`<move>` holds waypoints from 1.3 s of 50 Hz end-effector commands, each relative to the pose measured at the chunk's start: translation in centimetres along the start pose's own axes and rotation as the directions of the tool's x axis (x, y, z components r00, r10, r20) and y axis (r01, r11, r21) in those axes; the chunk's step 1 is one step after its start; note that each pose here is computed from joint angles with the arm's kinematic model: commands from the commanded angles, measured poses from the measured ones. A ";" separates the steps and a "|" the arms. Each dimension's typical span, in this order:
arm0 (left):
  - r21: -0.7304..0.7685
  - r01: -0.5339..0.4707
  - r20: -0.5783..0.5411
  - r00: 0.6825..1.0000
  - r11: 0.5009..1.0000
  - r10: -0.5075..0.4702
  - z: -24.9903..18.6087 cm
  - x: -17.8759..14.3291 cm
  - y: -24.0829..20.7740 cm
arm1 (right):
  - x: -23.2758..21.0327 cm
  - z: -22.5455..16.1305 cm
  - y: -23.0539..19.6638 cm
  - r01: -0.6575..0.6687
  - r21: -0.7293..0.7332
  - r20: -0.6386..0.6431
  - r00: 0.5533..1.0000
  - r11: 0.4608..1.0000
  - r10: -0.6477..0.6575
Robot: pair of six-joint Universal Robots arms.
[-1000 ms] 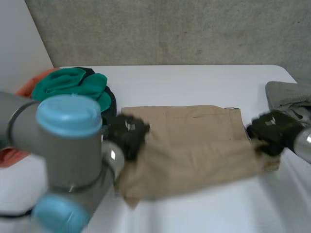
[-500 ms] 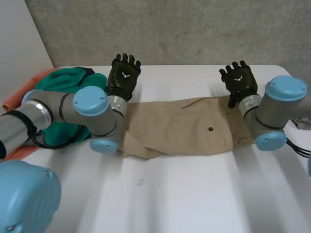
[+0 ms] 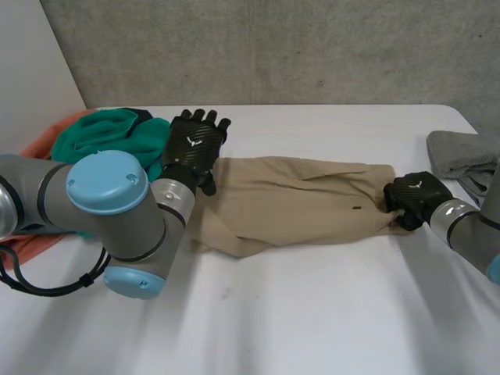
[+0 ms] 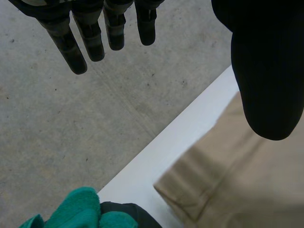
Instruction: Fold the laundry.
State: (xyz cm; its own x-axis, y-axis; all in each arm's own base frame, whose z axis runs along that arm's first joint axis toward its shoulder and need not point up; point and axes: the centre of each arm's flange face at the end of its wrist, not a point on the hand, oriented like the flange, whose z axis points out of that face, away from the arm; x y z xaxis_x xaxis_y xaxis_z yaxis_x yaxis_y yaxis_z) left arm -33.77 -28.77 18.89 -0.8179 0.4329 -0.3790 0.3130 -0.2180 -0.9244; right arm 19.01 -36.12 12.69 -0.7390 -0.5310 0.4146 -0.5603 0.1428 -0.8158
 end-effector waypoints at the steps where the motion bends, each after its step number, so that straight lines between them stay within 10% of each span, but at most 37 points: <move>1: 0.020 -0.003 0.003 1.000 1.000 0.003 -0.7 -0.4 -1.3 | 3.4 0.5 1.3 0.021 -0.027 -0.142 0.990 0.999 -0.025; 12: 0.066 0.017 0.024 1.000 0.998 -0.018 -3.4 -2.0 -4.3 | 5.6 -2.4 -4.3 0.249 0.059 -0.254 0.940 0.967 -0.226; 19: 0.077 0.067 0.034 0.997 0.995 -0.070 -4.4 -2.7 -5.0 | -7.5 -4.1 -12.1 0.372 0.464 -0.087 0.922 0.804 -0.377; 25: 0.074 0.082 0.046 0.995 0.994 -0.085 -4.4 -3.0 -4.9 | -17.5 -5.6 -10.7 0.304 0.685 0.129 0.844 0.662 -0.520; 29: 0.083 0.082 0.051 0.995 0.993 -0.086 -4.2 -3.2 -5.2 | -20.4 -5.7 -7.9 0.264 0.687 0.247 0.791 0.677 -0.559; 35: 0.115 0.086 0.051 0.994 0.990 -0.093 -3.4 -3.2 -5.8 | -19.0 -6.0 -8.6 0.231 0.651 0.246 0.837 0.723 -0.489; 40: 0.139 0.086 0.035 0.995 0.987 -0.092 -1.9 -2.1 -6.1 | -11.2 -7.6 -12.5 -0.032 0.577 0.268 0.951 0.816 -0.152; 47: 0.180 0.104 -0.030 0.995 0.978 -0.100 -0.1 1.4 -6.9 | -5.6 -7.1 -13.4 -0.435 0.456 0.392 0.882 0.776 0.263; 65: -0.220 0.034 -0.104 0.993 0.975 -0.058 0.1 7.3 0.8 | -5.7 1.6 -7.6 -0.381 0.061 0.381 0.863 0.922 0.332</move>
State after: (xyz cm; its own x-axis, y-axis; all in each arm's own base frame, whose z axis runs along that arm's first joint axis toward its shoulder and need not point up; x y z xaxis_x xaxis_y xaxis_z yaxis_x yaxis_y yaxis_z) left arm -40.75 -25.95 17.32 -0.7841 0.5425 -0.3016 0.2892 -0.1105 -0.9509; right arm 26.83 -34.96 19.74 -0.7114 -0.6986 -0.0765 -0.1085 0.2167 -0.9702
